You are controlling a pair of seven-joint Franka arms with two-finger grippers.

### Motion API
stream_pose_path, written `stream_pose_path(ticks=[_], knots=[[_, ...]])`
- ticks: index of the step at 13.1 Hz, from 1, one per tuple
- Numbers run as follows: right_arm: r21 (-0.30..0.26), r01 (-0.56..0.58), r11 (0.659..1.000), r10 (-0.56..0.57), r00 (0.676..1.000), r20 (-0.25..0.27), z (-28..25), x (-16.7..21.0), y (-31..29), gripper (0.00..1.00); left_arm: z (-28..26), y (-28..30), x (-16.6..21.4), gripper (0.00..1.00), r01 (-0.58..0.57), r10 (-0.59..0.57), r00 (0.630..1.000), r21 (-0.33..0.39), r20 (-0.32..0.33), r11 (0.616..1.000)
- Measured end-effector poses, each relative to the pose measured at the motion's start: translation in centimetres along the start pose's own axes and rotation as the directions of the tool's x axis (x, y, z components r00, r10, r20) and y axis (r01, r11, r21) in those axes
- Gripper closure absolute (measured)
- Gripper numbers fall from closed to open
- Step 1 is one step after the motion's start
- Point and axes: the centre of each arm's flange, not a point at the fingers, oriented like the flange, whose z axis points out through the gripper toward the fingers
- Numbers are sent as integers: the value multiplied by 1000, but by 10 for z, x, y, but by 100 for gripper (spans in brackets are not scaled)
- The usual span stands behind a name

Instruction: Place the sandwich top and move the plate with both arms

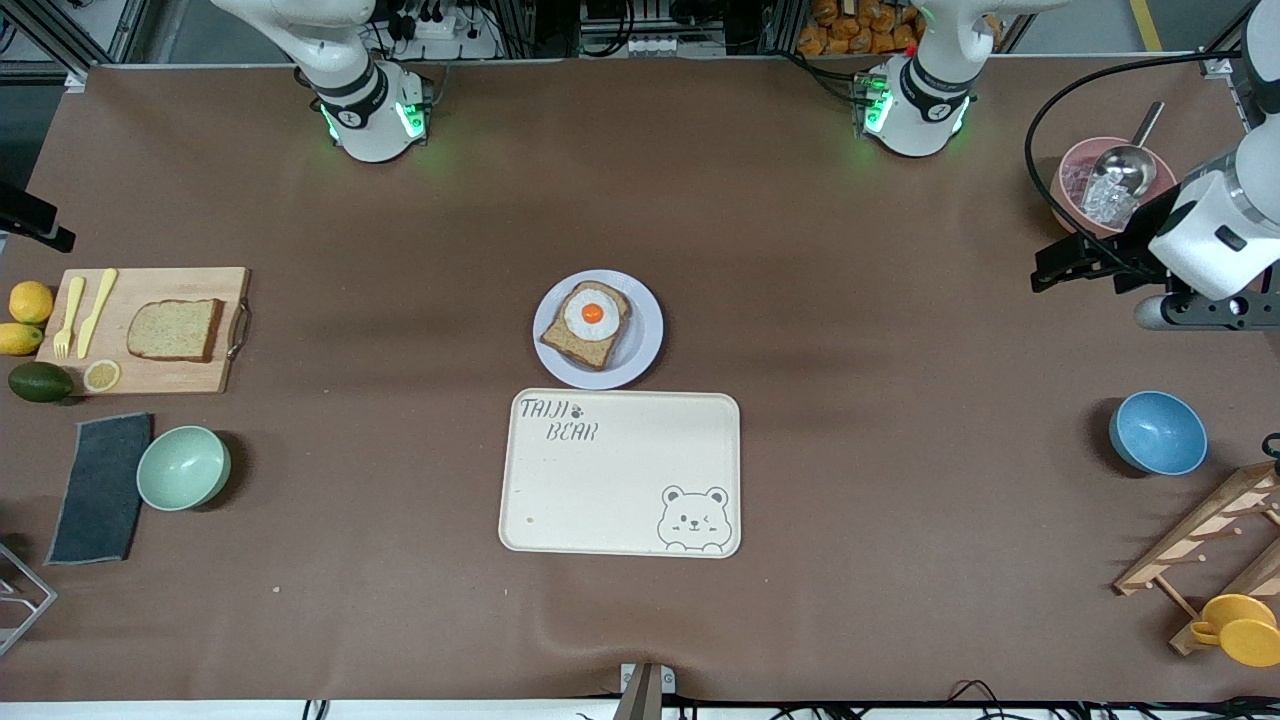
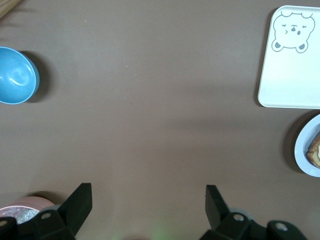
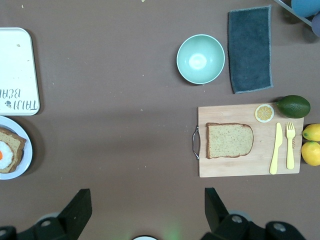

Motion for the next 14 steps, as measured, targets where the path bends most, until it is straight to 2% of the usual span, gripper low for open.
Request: stream_pose_path(ticks=[14], knots=[[1,4,1000,-4,1000,9,5,4,-1,0,-2,-5,0,0,8,-8,1000,-1,-4,1000]])
